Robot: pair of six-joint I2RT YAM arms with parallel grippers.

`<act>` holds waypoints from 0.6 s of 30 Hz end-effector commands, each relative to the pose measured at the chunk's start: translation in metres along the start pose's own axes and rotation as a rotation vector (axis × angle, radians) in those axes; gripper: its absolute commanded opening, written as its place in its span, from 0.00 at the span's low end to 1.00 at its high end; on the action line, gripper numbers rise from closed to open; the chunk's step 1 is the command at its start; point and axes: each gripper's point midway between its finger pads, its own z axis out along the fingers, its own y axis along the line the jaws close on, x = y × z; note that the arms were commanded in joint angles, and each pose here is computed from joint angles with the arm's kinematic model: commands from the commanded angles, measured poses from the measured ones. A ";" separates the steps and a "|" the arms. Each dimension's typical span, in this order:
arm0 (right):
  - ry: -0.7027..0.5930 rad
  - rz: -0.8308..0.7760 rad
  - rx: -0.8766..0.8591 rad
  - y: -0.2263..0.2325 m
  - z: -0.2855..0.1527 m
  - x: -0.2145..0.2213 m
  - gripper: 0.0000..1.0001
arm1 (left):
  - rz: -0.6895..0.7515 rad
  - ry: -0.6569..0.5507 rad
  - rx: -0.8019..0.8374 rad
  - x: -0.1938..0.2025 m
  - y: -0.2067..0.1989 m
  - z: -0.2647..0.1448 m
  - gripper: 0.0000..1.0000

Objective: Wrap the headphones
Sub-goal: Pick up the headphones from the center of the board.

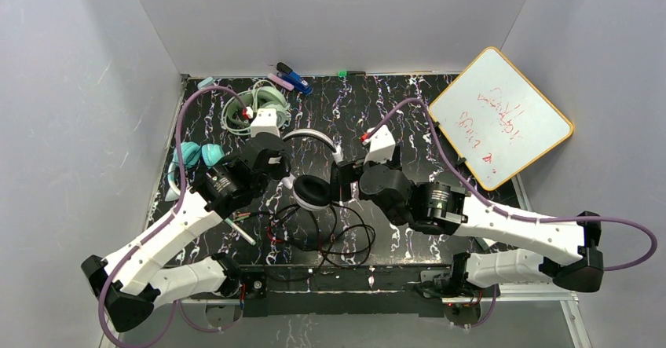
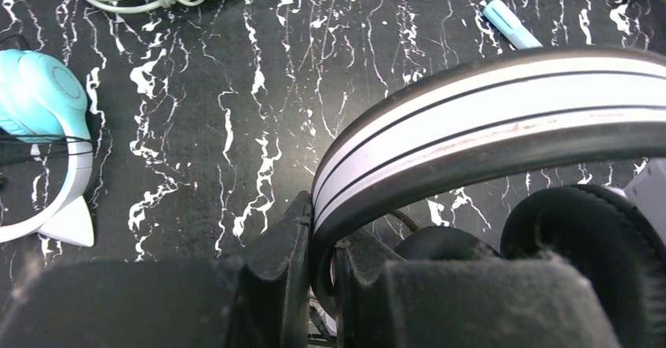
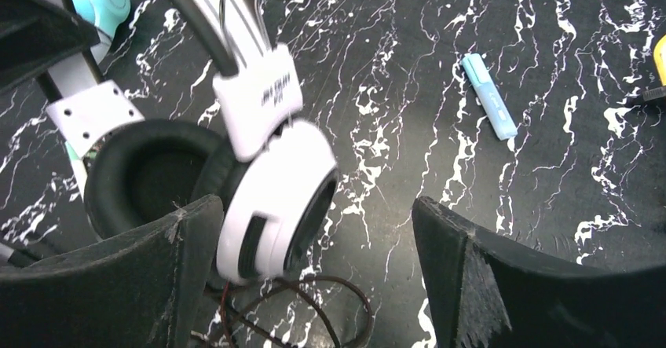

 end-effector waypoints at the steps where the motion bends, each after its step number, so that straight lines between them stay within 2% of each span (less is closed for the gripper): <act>1: 0.021 -0.009 -0.080 -0.001 -0.018 -0.007 0.99 | -0.150 -0.123 -0.067 -0.034 0.013 -0.010 0.00; 9: -0.036 0.045 -0.259 0.006 -0.036 -0.001 0.99 | -0.175 -0.035 -0.127 -0.022 0.012 -0.002 0.00; 13: -0.023 0.046 -0.248 0.003 -0.033 0.005 0.99 | -0.229 0.019 -0.103 -0.011 0.002 0.002 0.00; 18: 0.040 0.073 -0.205 0.001 -0.025 0.021 0.97 | -0.384 0.073 -0.174 0.007 0.006 0.003 0.00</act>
